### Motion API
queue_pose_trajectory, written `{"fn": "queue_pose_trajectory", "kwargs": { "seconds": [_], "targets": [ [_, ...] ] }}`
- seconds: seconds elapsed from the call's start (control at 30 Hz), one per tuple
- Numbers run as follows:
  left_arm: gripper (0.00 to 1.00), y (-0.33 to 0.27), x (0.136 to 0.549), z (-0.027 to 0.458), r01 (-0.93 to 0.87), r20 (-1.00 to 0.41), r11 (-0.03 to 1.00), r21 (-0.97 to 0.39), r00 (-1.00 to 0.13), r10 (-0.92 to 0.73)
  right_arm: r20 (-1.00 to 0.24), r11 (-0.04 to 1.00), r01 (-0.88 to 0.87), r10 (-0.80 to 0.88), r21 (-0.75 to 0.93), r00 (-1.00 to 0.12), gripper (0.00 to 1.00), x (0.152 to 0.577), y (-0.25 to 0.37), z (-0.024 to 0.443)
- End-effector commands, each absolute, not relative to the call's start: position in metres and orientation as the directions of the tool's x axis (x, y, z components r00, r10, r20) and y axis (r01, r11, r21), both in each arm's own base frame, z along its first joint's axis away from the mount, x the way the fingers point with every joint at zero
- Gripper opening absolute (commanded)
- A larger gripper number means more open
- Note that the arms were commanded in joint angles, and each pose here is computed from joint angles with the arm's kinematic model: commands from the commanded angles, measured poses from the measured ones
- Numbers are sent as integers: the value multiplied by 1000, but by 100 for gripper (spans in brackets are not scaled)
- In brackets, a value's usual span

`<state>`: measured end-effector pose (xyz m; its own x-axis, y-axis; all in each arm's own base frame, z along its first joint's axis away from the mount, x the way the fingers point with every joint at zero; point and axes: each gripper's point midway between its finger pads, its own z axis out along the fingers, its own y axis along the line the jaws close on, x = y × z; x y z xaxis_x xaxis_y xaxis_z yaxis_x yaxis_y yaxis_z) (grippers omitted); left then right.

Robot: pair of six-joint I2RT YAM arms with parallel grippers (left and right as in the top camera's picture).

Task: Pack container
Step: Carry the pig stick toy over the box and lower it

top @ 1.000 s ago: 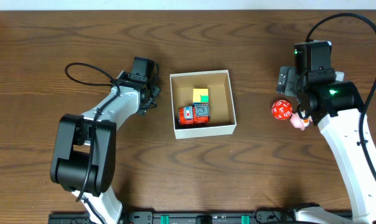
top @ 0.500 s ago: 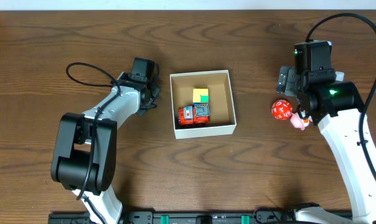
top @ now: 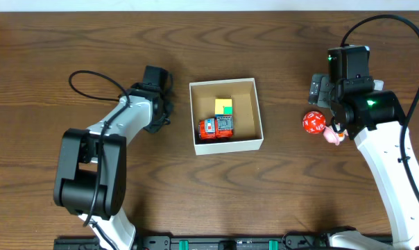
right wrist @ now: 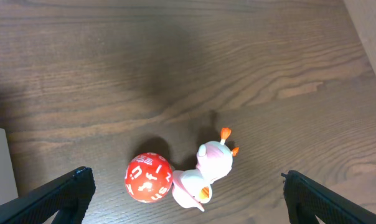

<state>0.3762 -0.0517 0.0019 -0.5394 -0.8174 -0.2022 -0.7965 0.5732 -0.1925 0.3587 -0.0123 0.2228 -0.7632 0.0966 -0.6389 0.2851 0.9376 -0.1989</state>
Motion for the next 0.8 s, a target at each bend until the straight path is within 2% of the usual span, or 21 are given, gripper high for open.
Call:
{"fn": "queue_pose_trajectory", "kwargs": {
  "seconds": [0.0,0.17,0.37,0.53,0.77],
  "targets": [
    [14,-42,382,23,-762,-242,608,-220,-562,-791,-658,933,301,101,-197,-746,99,358,-15,232],
    [6,-36,385,39,-681,-290,700,-214,-640,-711,-658,933,301,101,-197,-746,99,358,-15,232],
    [6,-47,386,60,-556,-313,794,-246,-730,-608,-658,933,301,101,-197,-746,99,358,-15,232],
    [6,-80,385,83,-386,-280,841,-379,-819,-501,-658,933,301,101,-197,-746,99,358,-15,232],
    [6,-114,377,126,-167,-308,833,-527,-876,-371,-658,933,301,101,-197,-746,99,358,-15,232]
  ]
}}
